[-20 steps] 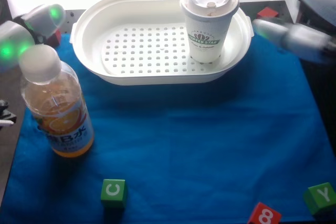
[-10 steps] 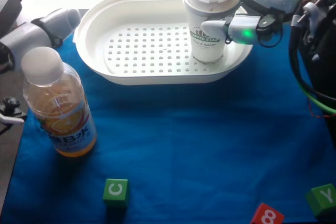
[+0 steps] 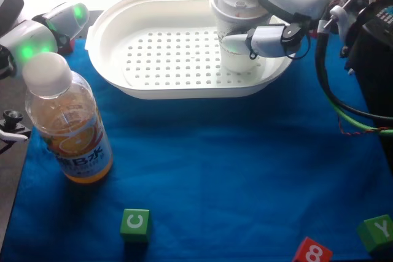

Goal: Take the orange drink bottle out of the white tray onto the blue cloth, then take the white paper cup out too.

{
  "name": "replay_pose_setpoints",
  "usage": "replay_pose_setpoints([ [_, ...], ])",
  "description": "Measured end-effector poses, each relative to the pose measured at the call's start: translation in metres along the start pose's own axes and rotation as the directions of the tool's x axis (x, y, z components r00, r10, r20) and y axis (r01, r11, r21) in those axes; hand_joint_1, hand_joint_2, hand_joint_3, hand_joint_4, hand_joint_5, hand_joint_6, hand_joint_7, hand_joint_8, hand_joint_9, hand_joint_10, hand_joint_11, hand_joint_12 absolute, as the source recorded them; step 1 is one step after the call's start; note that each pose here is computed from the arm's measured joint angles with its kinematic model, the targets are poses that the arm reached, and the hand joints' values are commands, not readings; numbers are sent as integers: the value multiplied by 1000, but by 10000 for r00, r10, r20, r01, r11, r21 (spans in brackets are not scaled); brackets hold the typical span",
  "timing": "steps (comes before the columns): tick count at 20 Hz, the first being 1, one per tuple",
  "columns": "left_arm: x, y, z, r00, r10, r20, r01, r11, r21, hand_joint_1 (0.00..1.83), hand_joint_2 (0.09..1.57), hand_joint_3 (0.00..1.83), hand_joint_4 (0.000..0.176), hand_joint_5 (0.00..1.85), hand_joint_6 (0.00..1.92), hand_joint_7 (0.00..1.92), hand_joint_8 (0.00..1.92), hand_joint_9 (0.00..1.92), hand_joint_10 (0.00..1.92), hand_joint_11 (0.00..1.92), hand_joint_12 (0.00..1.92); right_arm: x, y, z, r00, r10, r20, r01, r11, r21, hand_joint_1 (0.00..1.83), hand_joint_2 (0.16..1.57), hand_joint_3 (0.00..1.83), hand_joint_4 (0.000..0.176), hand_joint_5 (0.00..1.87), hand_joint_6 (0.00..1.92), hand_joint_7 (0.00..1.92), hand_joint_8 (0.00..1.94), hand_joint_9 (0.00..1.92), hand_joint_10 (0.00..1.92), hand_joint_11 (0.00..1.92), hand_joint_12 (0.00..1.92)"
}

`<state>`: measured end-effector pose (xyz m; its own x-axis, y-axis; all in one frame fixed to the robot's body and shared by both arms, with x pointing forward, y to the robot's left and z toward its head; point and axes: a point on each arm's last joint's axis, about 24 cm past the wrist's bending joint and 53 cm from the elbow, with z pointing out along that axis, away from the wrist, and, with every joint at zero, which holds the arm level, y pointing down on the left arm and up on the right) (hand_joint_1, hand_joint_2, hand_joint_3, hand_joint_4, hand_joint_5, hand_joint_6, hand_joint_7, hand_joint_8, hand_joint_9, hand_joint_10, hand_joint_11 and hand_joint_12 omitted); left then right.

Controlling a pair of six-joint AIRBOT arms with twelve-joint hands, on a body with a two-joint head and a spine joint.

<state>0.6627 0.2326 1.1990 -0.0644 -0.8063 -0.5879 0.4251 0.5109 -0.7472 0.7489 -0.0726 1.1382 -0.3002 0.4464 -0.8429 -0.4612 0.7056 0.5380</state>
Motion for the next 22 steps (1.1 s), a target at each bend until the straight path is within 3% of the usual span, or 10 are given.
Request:
replay_pose_setpoints([
  [2,-3,1,0,10000,14,62,-14,10000,-52,478,1368,0,137,61,2,0,0,28,7,0,846,-2,-7,0,10000,2,-25,-1,9999,168,712,1138,9,0,0,0,0,0,27,9,0,653],
  [3,-6,1,0,9999,55,115,-55,10000,-48,494,1356,0,139,76,3,5,0,45,9,0,630,-4,-10,0,10000,55,13,-56,9997,250,696,1194,14,0,80,29,94,21,145,65,0,999],
  [4,-10,0,0,9998,88,187,-88,10000,-11,490,1364,2,122,81,2,18,2,54,9,0,470,-4,-12,0,9999,145,20,-146,9994,321,809,1222,4,0,212,174,301,61,274,576,45,1586],
  [5,-13,0,0,9995,80,291,-80,10000,3,477,1370,2,118,77,2,17,0,53,6,0,395,-5,-13,0,9999,160,48,-162,9993,345,857,1231,1,0,186,513,400,239,290,1130,202,1838],
  [6,-14,-2,0,9994,96,330,-97,9999,43,456,1372,1,122,78,2,16,0,51,4,0,390,-9,-10,1,9997,201,153,-205,9994,284,918,1229,1,0,141,995,342,831,375,1509,423,1904],
  [7,-14,-2,0,9994,96,333,-98,9999,56,456,1372,1,122,78,2,16,0,51,4,0,390,-12,-9,2,9992,338,222,-344,9991,246,918,1229,1,0,141,995,342,831,375,1509,423,1904],
  [9,-16,1,-2,9993,163,326,-162,9999,-24,447,1363,0,119,79,1,20,1,54,4,0,420,-7,-4,1,9986,510,147,-513,9986,162,919,1256,6,0,23,1487,203,1460,426,1913,626,1921],
  [15,-23,6,-8,9983,225,536,-214,9996,-206,456,1358,1,119,68,0,0,0,17,5,0,333,-16,11,-20,9995,319,11,-318,9991,-269,898,1221,0,0,35,1607,179,1514,381,1818,537,1921],
  [20,-30,7,-14,9974,347,631,-332,9992,-242,448,1372,1,103,55,0,0,0,0,0,0,183,-74,65,-64,9859,772,1486,-422,9732,-2262,827,1220,0,0,0,1592,145,1681,361,1917,569,1921],
  [22,-33,10,-18,9966,359,739,-331,9987,-388,424,1383,4,100,47,3,0,0,4,2,0,165,-80,85,-87,9838,633,1677,-108,9547,-2973,941,1251,5,0,0,1546,143,1577,338,1889,515,1921],
])
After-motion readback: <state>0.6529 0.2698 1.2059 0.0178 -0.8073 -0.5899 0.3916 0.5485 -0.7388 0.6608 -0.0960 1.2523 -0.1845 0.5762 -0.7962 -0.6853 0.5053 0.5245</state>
